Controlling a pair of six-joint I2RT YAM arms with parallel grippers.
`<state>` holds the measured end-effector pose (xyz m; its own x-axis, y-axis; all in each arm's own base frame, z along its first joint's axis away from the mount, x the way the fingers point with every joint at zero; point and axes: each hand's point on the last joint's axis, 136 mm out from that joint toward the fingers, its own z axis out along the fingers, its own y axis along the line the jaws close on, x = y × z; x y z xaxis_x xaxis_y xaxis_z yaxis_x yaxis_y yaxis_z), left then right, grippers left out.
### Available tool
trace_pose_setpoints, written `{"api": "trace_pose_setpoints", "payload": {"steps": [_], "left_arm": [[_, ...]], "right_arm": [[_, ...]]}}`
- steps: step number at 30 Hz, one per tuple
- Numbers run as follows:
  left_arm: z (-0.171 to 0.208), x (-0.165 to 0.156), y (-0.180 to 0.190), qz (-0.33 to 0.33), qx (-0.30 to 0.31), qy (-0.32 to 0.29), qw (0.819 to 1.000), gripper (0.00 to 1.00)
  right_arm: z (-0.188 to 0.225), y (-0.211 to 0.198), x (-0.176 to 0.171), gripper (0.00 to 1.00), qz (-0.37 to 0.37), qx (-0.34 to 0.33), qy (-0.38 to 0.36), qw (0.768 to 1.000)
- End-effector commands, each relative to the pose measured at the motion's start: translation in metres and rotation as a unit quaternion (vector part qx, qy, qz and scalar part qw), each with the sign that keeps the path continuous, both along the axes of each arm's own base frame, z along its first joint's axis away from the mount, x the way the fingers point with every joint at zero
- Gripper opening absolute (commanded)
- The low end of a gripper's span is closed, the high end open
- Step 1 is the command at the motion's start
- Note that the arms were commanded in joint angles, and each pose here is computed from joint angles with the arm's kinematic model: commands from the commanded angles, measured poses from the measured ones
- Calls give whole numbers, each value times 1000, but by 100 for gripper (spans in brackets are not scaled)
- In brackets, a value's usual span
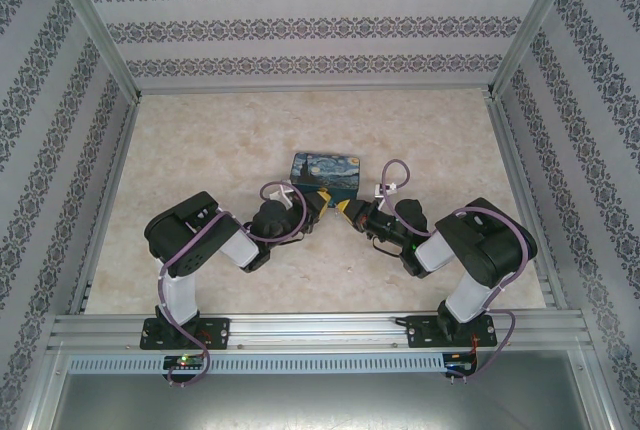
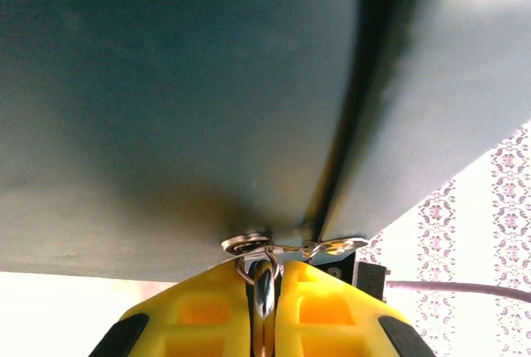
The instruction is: Unlock a padlock with a key
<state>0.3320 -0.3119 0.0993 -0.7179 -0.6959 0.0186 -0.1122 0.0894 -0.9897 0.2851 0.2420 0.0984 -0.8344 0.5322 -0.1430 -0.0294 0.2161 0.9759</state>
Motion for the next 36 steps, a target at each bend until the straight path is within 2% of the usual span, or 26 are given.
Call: {"api": "trace_pose_setpoints", "payload": {"steps": [1,9,19,29,36], "left_arm": [[55,-6,-24,-38,-78,-47,995,0],[68,-11,-34,-60,-93,-46,993,0],[49,-12,-30,-53,-73,-30,995,0],[31,-7,-15,-16,-38,-20,999,0],[31,-6,-15,-17,-39,-21,999,0]], "right_arm": [[14,3,6,0,8,10,-32,999],[14,-8,14,0,0,10,-33,999],[23,-14,16,0,2,19,-40,999],[8,-32,-5,0,10,10,-19,1000],[17,-36,-15,0,15,16,-29,999]]}}
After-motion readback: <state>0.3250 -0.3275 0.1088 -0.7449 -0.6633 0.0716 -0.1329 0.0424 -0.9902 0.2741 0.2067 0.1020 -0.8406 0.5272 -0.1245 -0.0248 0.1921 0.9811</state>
